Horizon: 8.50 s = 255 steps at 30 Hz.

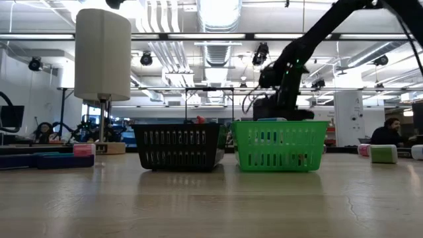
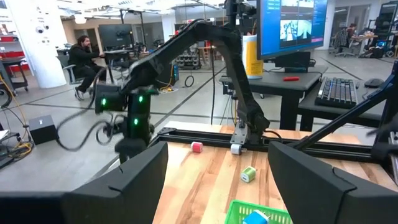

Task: Pick & Place Office items
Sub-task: Put the white charger adapter into the green basket, then put the purple charger adapter into the green basket

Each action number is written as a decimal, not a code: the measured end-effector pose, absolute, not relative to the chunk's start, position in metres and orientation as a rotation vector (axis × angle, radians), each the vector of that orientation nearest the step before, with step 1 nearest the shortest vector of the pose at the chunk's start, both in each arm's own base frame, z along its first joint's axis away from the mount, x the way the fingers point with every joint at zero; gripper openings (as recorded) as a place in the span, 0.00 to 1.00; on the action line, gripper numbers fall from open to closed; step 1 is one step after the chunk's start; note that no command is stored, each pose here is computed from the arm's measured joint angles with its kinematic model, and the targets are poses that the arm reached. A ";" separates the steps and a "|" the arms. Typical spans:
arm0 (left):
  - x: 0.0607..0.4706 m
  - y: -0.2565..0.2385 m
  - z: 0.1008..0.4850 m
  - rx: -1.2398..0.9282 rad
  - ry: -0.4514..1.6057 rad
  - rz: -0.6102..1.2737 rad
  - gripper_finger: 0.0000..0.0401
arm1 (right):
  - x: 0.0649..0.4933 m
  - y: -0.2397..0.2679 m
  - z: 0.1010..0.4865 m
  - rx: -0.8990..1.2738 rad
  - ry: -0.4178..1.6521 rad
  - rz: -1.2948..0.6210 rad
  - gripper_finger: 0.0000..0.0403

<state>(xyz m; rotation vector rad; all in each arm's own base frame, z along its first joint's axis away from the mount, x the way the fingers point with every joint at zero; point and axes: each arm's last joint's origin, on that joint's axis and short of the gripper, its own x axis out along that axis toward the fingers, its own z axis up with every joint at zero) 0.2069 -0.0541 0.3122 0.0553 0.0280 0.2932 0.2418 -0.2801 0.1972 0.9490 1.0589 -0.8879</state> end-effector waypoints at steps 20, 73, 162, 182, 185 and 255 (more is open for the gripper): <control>0.207 -0.054 0.312 0.060 0.031 0.294 0.71 | 0.236 -0.137 0.323 0.376 0.818 -0.665 0.41; 0.214 -0.056 0.306 -0.036 0.032 0.296 0.71 | 0.307 0.068 0.172 0.313 0.712 -0.120 0.41; 0.214 -0.056 0.304 -0.028 0.051 0.296 0.71 | 0.173 -0.240 0.213 0.552 1.360 -1.078 0.81; 0.214 -0.056 0.304 -0.028 0.052 0.297 0.71 | 0.178 -0.271 0.157 0.503 1.485 -0.990 0.81; 0.214 -0.056 0.304 -0.028 0.052 0.297 0.71 | 0.179 -0.273 0.155 0.496 1.477 -0.992 0.81; 0.214 -0.056 0.303 -0.029 0.057 0.297 0.71 | 0.163 -0.282 0.147 0.747 1.254 -1.230 0.81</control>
